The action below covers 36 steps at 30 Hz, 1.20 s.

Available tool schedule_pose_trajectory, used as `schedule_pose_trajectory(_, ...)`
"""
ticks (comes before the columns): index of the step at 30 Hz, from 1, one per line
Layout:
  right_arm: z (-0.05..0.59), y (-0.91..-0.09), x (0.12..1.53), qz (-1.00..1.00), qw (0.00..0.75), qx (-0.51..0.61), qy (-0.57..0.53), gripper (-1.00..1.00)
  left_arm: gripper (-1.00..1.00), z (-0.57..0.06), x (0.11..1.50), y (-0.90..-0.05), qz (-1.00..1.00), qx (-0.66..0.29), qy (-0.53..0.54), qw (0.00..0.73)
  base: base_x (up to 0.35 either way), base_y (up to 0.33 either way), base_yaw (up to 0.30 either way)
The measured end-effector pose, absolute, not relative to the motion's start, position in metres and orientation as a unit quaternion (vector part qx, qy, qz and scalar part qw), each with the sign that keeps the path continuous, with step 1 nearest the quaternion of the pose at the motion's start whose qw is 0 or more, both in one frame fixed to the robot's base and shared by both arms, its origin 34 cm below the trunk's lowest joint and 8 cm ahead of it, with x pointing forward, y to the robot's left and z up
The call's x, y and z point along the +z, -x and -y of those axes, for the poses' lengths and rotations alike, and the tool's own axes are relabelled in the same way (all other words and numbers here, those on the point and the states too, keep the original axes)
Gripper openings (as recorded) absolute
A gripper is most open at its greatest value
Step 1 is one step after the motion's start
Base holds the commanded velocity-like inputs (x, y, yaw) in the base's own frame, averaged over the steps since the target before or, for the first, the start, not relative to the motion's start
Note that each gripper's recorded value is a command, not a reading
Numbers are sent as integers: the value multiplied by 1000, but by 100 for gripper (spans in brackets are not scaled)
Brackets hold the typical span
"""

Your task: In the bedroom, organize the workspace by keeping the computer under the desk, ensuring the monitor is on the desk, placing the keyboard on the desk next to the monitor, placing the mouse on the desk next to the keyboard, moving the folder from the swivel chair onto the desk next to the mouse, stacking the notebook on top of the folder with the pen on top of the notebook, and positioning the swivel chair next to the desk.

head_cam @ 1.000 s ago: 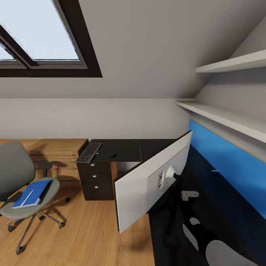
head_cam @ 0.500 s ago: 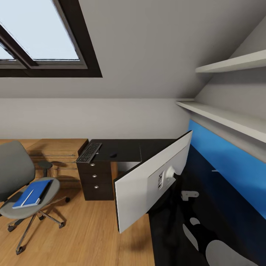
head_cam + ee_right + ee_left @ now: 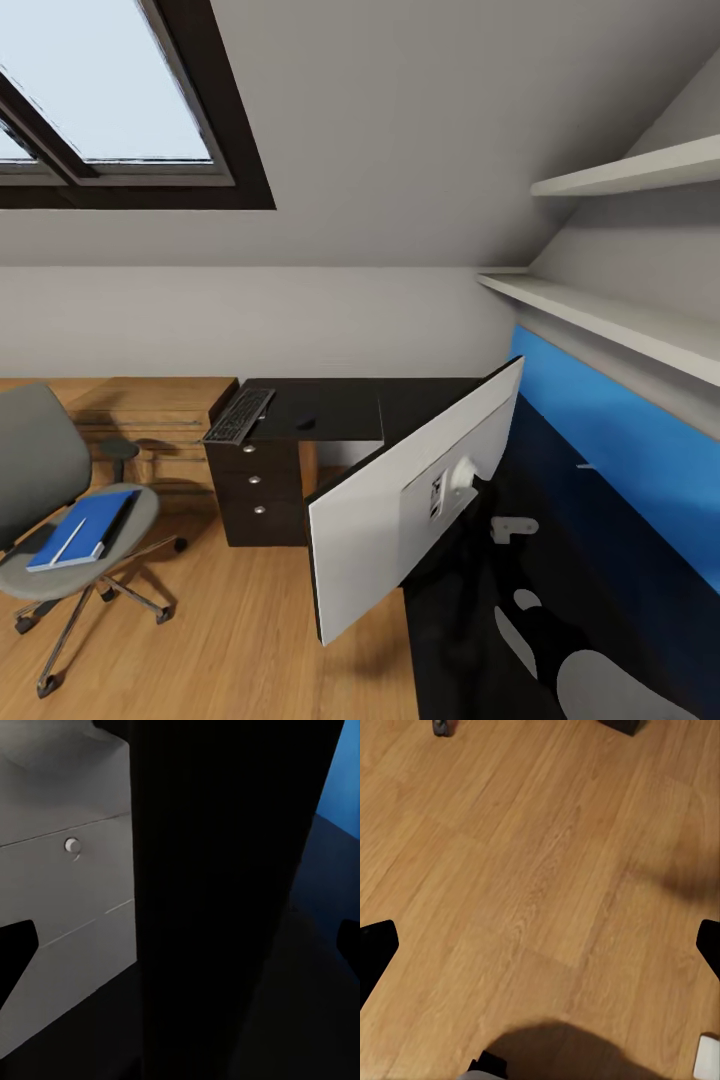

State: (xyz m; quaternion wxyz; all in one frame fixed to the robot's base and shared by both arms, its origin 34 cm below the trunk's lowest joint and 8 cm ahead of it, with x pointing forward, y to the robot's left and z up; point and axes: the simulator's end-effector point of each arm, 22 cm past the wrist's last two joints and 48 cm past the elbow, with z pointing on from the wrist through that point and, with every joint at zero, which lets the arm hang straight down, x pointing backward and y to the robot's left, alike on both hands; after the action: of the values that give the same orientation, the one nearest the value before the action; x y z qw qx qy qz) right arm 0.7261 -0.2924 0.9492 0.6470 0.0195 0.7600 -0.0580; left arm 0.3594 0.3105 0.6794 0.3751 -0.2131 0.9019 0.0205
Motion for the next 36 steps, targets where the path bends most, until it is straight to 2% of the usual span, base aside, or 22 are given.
schedule_pose_trajectory(36, 295, -727, 952, -757, 650, -59, -23, 100, 100, -311, 679, -359, -902, 20, 213, 375, 2, 0, 0)
